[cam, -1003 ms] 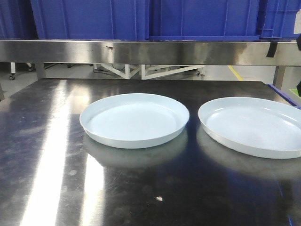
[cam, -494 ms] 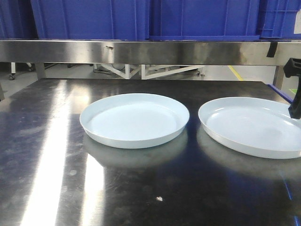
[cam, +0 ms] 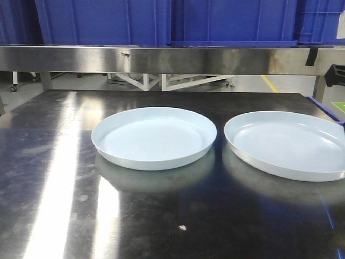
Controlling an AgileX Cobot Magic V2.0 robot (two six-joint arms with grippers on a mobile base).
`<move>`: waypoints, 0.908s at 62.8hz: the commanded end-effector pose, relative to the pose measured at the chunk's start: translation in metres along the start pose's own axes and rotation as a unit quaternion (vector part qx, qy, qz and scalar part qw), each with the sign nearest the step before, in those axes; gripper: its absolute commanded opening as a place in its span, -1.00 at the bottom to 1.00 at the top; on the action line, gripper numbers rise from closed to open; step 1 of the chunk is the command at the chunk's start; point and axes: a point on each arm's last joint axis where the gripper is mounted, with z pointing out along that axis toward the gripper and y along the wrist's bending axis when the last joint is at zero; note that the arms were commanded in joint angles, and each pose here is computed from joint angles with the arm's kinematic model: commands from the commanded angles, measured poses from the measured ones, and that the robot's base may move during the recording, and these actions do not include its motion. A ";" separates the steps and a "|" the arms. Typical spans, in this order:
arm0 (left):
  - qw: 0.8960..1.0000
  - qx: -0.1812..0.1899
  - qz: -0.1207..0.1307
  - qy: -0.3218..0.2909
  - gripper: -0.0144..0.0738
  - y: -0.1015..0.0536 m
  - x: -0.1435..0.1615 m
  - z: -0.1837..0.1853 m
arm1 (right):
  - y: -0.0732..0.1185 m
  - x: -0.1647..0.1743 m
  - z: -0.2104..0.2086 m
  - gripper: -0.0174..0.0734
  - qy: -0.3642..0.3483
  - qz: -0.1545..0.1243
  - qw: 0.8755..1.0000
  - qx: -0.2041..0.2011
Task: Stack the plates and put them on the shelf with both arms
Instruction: 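Lower the right gripper and pinch the rim of the other plate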
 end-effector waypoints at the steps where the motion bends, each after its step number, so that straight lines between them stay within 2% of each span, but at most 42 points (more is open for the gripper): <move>1: 0.999 0.012 -0.005 -0.052 -0.47 -0.003 -0.016 -0.004 | 0.004 -0.015 -0.012 -0.49 -0.053 -0.012 0.999 -0.008; 29: 0.999 0.012 -0.005 -0.052 -0.47 -0.003 -0.016 -0.004 | 0.015 -0.040 -0.046 -0.49 -0.115 -0.018 0.993 -0.027; 40: 0.999 0.012 -0.005 -0.052 -0.47 -0.003 -0.016 -0.004 | 0.014 -0.039 -0.045 -0.46 -0.106 -0.027 0.994 -0.021; 45: 0.999 0.012 -0.005 -0.052 -0.47 -0.003 -0.016 -0.004 | 0.013 -0.038 -0.044 -0.29 -0.100 -0.037 0.994 -0.014; 51: 0.999 0.012 -0.005 -0.052 -0.47 -0.003 -0.016 -0.004 | 0.012 -0.037 -0.043 0.13 -0.095 -0.043 0.995 -0.010; 57: 0.999 0.012 -0.005 -0.052 -0.47 -0.003 -0.016 -0.004 | 0.012 -0.036 -0.039 0.46 -0.087 -0.044 0.995 -0.008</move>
